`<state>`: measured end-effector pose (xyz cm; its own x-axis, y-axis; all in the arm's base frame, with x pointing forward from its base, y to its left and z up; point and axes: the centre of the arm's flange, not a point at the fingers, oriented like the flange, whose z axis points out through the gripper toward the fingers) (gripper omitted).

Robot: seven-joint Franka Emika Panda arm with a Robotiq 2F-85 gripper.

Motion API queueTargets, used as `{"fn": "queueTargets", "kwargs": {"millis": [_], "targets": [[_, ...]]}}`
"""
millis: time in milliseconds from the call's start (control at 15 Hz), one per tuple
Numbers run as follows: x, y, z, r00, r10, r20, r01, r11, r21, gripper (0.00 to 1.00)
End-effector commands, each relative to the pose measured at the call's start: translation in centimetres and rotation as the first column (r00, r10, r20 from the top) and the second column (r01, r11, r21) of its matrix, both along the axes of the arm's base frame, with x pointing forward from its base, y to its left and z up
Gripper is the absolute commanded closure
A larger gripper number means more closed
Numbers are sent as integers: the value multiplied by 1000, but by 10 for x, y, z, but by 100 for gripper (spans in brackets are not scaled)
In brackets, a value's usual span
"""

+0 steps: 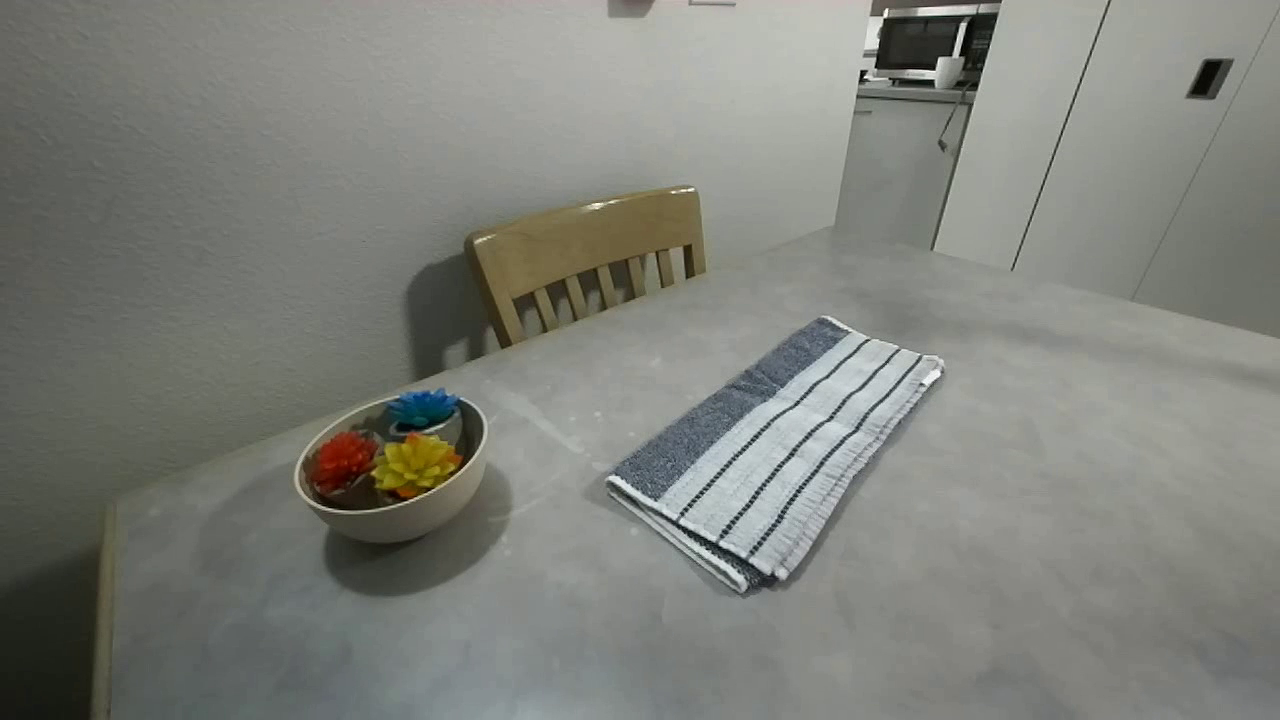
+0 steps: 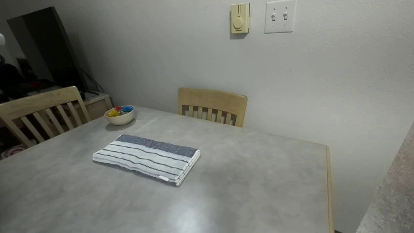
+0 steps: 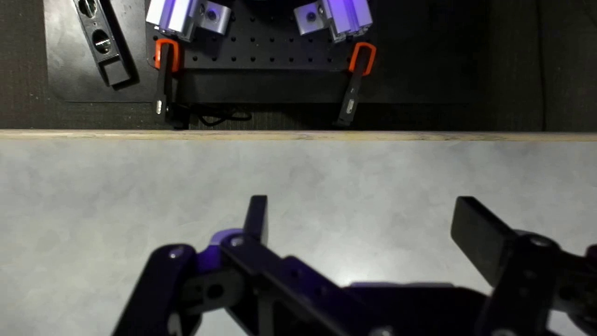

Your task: Fold the towel

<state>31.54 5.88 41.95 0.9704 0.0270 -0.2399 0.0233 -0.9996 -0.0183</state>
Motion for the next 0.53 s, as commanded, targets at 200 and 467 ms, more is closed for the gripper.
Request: {"fn": "queueTargets", "kwargs": {"millis": [200,467], "targets": [[30,-1,10,999,-18,28,20,997,-75,0],[57,4,27,999,-38,30,41,994,-97,0]]}}
